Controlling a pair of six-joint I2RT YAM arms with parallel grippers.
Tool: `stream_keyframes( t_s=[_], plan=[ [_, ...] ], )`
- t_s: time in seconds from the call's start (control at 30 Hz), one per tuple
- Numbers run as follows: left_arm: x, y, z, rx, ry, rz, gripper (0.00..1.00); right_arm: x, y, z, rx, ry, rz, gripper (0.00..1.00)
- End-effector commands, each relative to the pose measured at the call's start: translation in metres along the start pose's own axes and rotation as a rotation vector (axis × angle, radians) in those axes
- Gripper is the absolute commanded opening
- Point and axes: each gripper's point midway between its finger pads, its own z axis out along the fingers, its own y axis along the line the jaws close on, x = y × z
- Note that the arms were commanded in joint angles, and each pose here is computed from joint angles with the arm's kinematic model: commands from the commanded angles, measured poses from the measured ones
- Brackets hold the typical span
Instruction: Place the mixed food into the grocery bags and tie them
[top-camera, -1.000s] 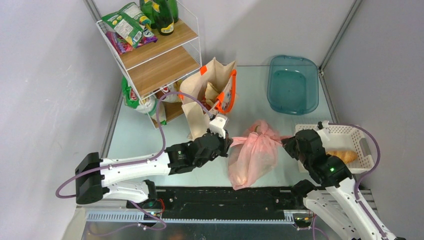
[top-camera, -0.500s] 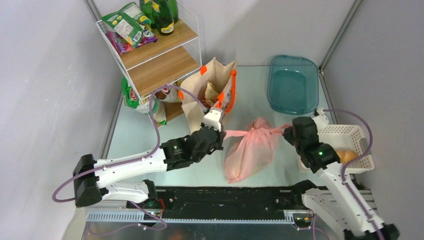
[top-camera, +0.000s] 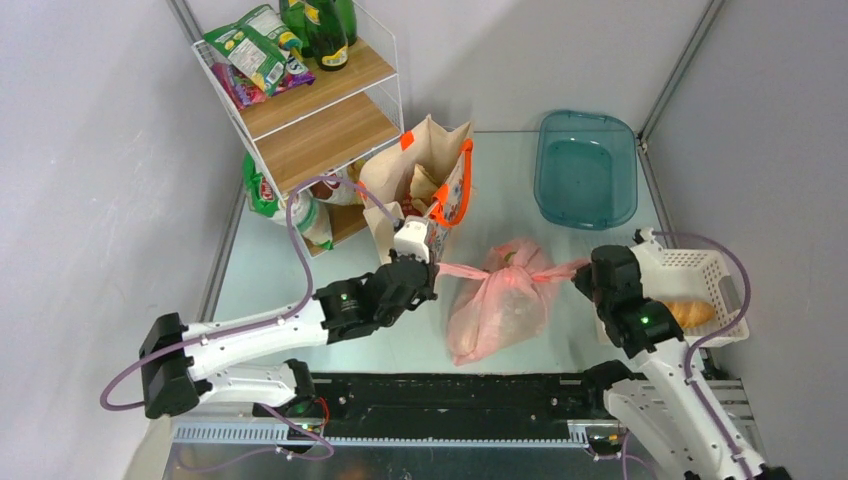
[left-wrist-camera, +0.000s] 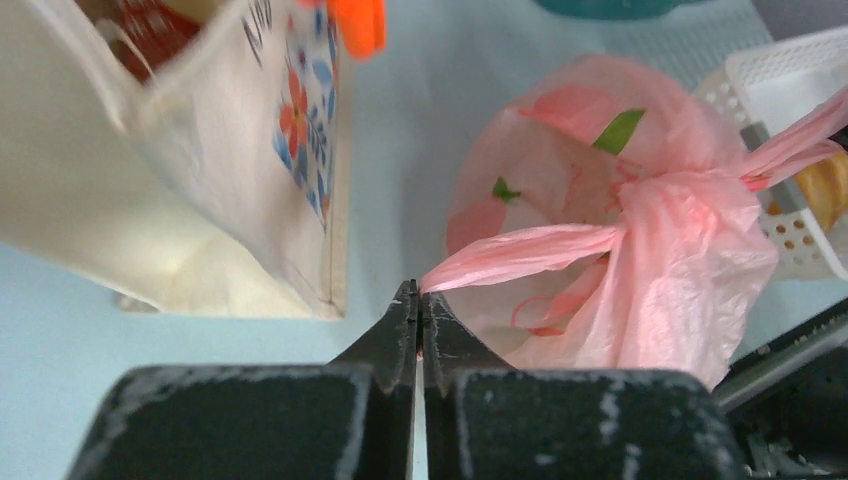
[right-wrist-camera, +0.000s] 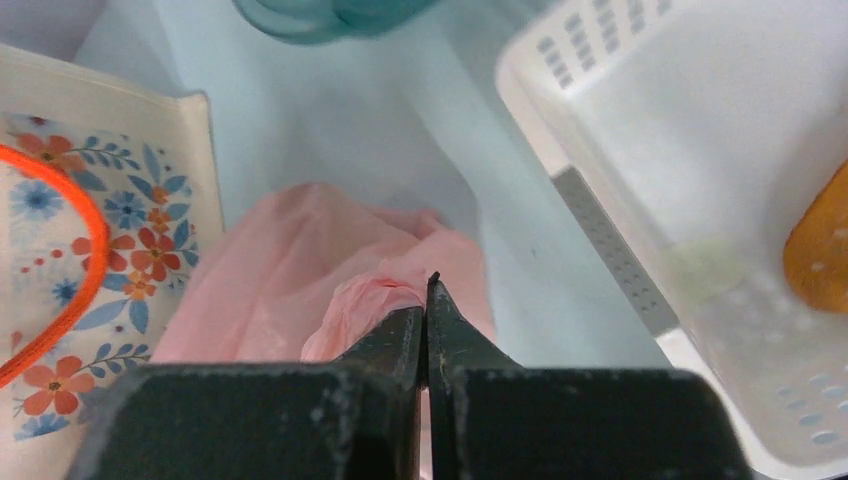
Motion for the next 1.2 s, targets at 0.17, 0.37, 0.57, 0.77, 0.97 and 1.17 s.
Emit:
stream_keyframes(
  t_s=[0.17,0.37,0.57,0.77,0.97,1.17],
  plan=[
    [0.001,0.038,0.009,-0.179,-0.013,-0.028,0.0,-0.033,-0.029,0.016,0.246,-0.159,-0.023,0.0],
    [0.04,0.082,0.005,-0.279,-0.009,-0.136,0.0,-0.024,-0.076,0.038,0.313,-0.149,0.163,0.0],
    [-0.001,0.044,-0.012,-0.169,-0.084,-0.027,0.0,-0.038,-0.043,0.028,0.17,-0.167,0.063,0.0],
    [-0.042,0.003,-0.037,-0.018,-0.089,0.056,0.57,-0.052,-0.003,0.002,0.057,-0.191,-0.09,0.74],
    [-0.09,0.032,-0.066,-0.083,-0.083,0.072,0.99,-0.066,0.032,-0.023,-0.085,-0.206,-0.212,0.86],
    [-0.146,0.1,-0.081,-0.241,-0.186,-0.04,1.0,-0.062,0.106,-0.045,-0.363,-0.137,-0.259,0.99]
  ],
)
